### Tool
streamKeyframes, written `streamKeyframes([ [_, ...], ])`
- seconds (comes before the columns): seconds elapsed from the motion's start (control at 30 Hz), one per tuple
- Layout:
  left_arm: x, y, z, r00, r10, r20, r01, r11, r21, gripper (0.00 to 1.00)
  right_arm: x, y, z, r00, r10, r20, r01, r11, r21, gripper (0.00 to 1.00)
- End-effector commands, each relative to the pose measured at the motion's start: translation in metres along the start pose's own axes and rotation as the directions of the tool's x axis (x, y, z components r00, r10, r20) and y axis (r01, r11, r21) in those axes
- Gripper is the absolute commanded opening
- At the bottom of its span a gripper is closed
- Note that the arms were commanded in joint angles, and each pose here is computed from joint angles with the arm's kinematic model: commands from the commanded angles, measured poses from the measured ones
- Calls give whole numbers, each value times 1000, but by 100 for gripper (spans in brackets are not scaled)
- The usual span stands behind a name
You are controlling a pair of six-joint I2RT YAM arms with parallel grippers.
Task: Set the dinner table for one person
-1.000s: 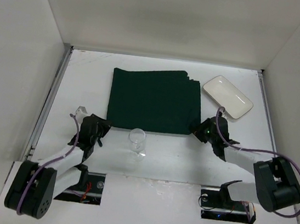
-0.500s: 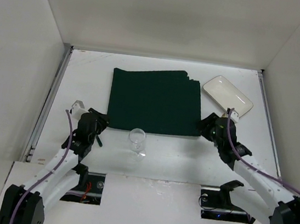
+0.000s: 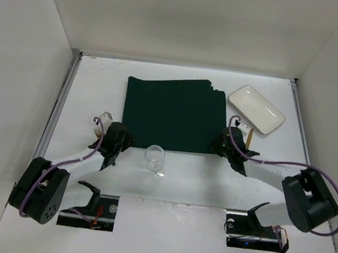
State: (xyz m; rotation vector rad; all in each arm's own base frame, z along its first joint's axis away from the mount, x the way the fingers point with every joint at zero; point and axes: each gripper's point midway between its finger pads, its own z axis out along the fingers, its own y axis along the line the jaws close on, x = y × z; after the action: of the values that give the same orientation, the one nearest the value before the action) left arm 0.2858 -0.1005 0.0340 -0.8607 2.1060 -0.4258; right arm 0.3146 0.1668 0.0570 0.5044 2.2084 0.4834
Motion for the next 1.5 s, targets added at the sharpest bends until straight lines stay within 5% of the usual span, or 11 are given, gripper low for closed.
streamKeyframes([
  [0.0, -13, -3, 3, 998, -44, 41, 44, 999, 9, 31, 10, -11, 13, 998, 67, -6, -67, 998, 17, 7],
  [0.17, -6, 23, -1, 999, -27, 28, 29, 998, -59, 31, 19, -20, -3, 996, 92, -9, -92, 995, 44, 8],
  [0.3, -4, 25, -9, 1000, -23, 19, 24, 998, -58, 31, 16, -26, -12, 998, 67, 3, -67, 996, 61, 18],
  [0.5, -48, -40, -46, 996, -14, 94, 4, 994, 108, 32, -38, 31, -55, 991, -76, 111, 84, 994, -68, 44],
  [0.6, -71, -67, -62, 988, 10, 155, -36, 985, 167, 32, -57, 71, -86, 965, -209, 157, 229, 965, -128, 50],
  [0.83, -92, -86, -53, 973, 22, 228, -68, 979, 195, 33, -73, 148, -166, 897, -387, 214, 438, 847, -302, 17],
  [1.0, -96, -88, -37, 969, 10, 246, -62, 977, 205, 31, -72, 164, -189, 856, -470, 215, 516, 791, -328, 12],
  [1.23, -92, -88, -25, 964, 21, 264, -81, 973, 218, 8, -127, 117, -146, 922, -281, 268, 323, 938, -126, 10],
  [1.37, -86, -87, -20, 965, 26, 261, -89, 969, 231, 6, -166, 62, -111, 945, -64, 322, 82, 996, -43, 13],
  [1.47, -75, -85, -16, 968, 38, 249, -99, 967, 235, 7, -203, 7, -87, 904, 90, 417, -113, 993, 30, 24],
])
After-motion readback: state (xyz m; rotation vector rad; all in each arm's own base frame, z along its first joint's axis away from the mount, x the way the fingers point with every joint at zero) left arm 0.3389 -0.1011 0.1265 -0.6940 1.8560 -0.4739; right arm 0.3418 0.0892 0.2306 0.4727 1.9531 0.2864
